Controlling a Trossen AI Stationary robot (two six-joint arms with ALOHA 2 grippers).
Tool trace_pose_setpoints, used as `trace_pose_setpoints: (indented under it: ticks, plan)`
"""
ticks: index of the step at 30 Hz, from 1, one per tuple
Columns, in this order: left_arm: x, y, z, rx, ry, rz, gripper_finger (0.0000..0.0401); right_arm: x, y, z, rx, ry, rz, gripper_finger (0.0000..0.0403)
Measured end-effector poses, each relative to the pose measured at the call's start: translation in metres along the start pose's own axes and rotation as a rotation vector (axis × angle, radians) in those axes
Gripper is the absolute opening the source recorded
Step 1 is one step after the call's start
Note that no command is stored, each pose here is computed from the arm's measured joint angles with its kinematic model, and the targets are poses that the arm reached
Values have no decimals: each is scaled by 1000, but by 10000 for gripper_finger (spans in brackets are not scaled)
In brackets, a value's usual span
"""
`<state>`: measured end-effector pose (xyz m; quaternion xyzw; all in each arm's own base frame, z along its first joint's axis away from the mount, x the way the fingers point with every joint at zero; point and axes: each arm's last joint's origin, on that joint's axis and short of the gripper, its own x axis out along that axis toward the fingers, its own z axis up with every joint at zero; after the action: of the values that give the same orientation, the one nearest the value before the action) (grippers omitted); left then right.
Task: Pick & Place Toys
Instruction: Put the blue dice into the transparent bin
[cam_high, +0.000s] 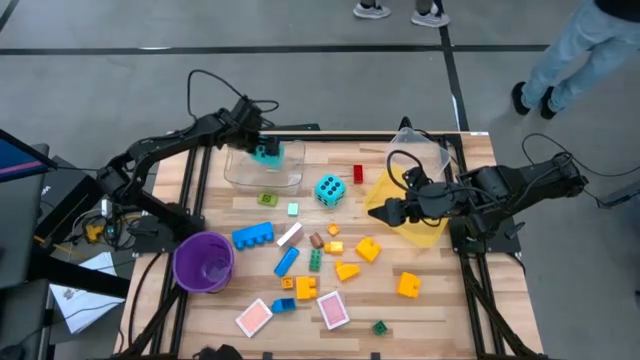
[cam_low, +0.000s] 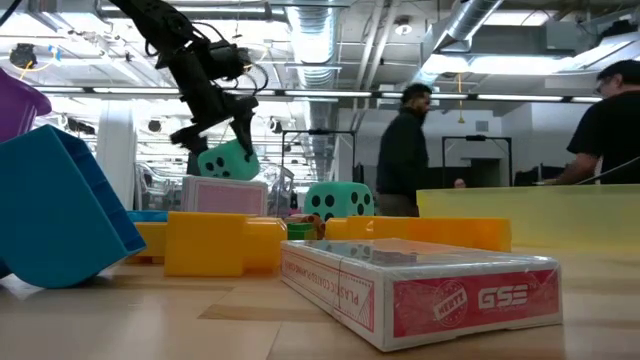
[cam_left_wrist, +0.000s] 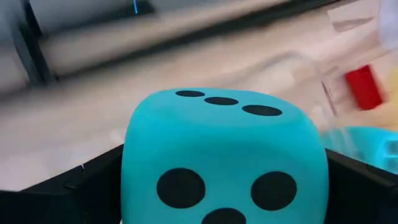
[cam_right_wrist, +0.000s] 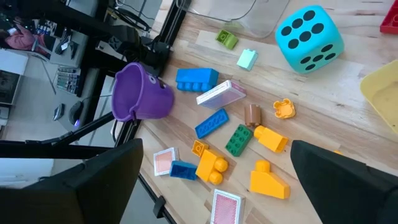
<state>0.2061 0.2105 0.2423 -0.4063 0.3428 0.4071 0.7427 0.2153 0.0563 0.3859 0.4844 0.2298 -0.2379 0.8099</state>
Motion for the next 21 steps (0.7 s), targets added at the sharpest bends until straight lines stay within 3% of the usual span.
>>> trace_pose_setpoints:
  ticks: [3,8,14,21]
  plan:
    - [-1,2,-10,-167,143,-38,399,0,0,0,0,0,0,399]
    - [-3,10,-22,-276,279,36,400,0,0,0,-1,-17,-4,399]
    - [-2,12,-10,-268,214,-54,400,0,0,0,-4,-17,-4,399]
    - [-1,11,-9,-256,207,-65,400,0,0,0,-8,-17,-4,399]
